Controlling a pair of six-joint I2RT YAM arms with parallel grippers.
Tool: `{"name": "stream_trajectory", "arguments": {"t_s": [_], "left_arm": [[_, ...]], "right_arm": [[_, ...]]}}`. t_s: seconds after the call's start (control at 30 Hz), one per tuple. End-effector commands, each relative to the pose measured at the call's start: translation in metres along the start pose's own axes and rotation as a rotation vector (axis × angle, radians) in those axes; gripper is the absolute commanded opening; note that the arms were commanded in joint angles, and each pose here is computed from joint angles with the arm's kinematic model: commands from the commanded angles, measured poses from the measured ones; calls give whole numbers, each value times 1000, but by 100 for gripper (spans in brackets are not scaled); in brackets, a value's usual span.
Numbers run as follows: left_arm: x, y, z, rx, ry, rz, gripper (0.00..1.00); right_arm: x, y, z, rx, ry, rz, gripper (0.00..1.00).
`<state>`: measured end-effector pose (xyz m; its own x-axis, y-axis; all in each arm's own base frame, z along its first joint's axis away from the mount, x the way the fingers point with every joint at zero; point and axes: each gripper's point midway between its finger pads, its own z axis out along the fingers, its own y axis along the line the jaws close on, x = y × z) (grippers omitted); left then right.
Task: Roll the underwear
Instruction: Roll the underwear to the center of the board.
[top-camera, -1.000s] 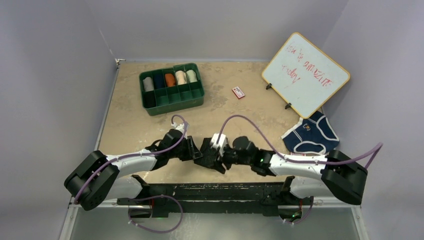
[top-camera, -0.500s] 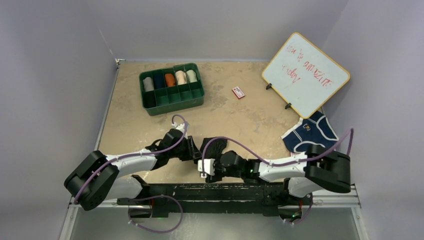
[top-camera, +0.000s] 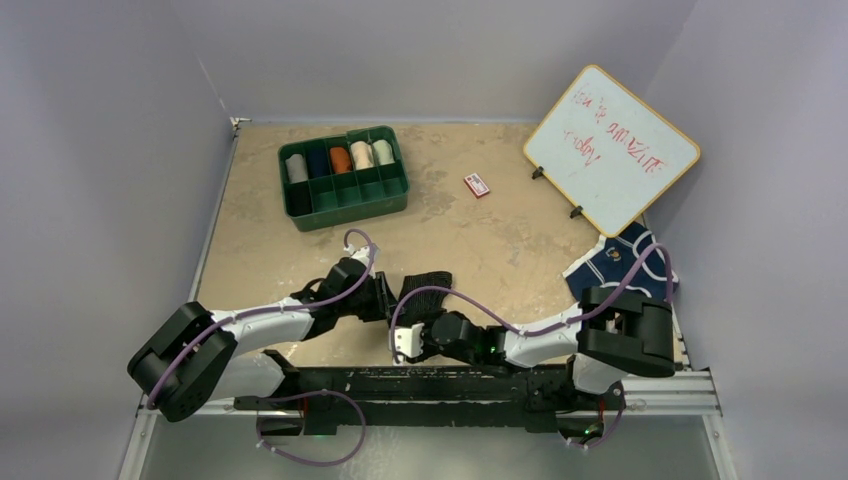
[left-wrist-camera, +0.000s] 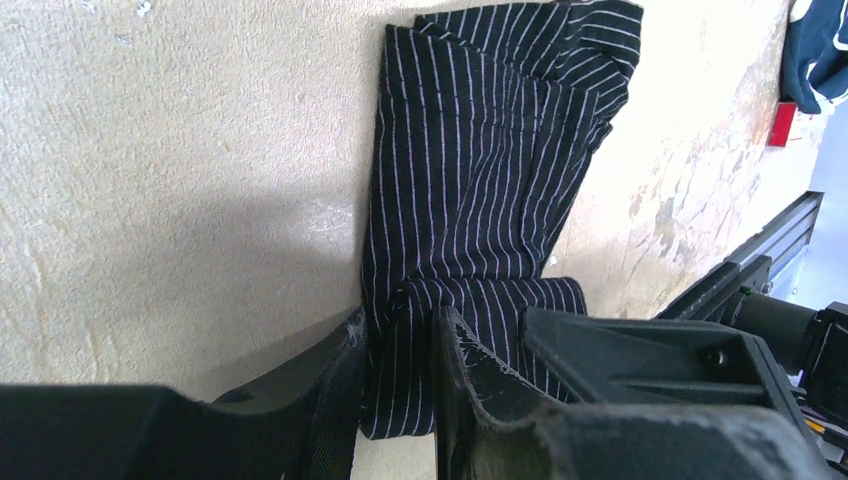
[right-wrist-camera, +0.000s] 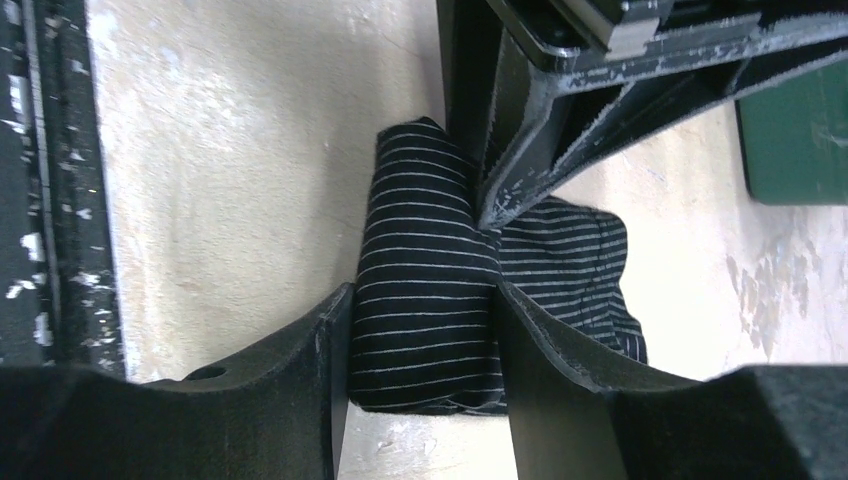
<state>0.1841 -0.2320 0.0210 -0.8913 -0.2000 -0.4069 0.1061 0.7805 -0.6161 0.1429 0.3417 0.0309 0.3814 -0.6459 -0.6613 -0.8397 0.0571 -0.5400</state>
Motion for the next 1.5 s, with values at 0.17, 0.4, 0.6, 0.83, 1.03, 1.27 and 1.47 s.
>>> {"name": "stream_trajectory", "arguments": {"t_s": [0.17, 0.4, 0.6, 0.83, 1.03, 1.27, 1.47], "left_arm": [[21, 27, -4, -101, 76, 38, 27], [18, 25, -7, -95, 54, 19, 28], [5, 21, -20, -98, -32, -24, 40], [-14, 15, -42, -92, -143, -49, 49], [-21, 21, -55, -121, -209, -66, 49], [-21, 24, -61, -124, -230, -69, 50], [-23, 21, -64, -103, -244, -62, 50]], "right_arm": [[3, -13, -1, 83, 9, -20, 43], [1, 1, -1, 19, -9, 54, 9], [-4, 30, -6, -103, -76, 185, 2], [-17, 47, -5, -196, -160, 365, 2], [-23, 48, -7, -314, -187, 577, 3], [-19, 47, -12, -449, -145, 815, 4], [-10, 47, -8, -544, -52, 1043, 5]]}}
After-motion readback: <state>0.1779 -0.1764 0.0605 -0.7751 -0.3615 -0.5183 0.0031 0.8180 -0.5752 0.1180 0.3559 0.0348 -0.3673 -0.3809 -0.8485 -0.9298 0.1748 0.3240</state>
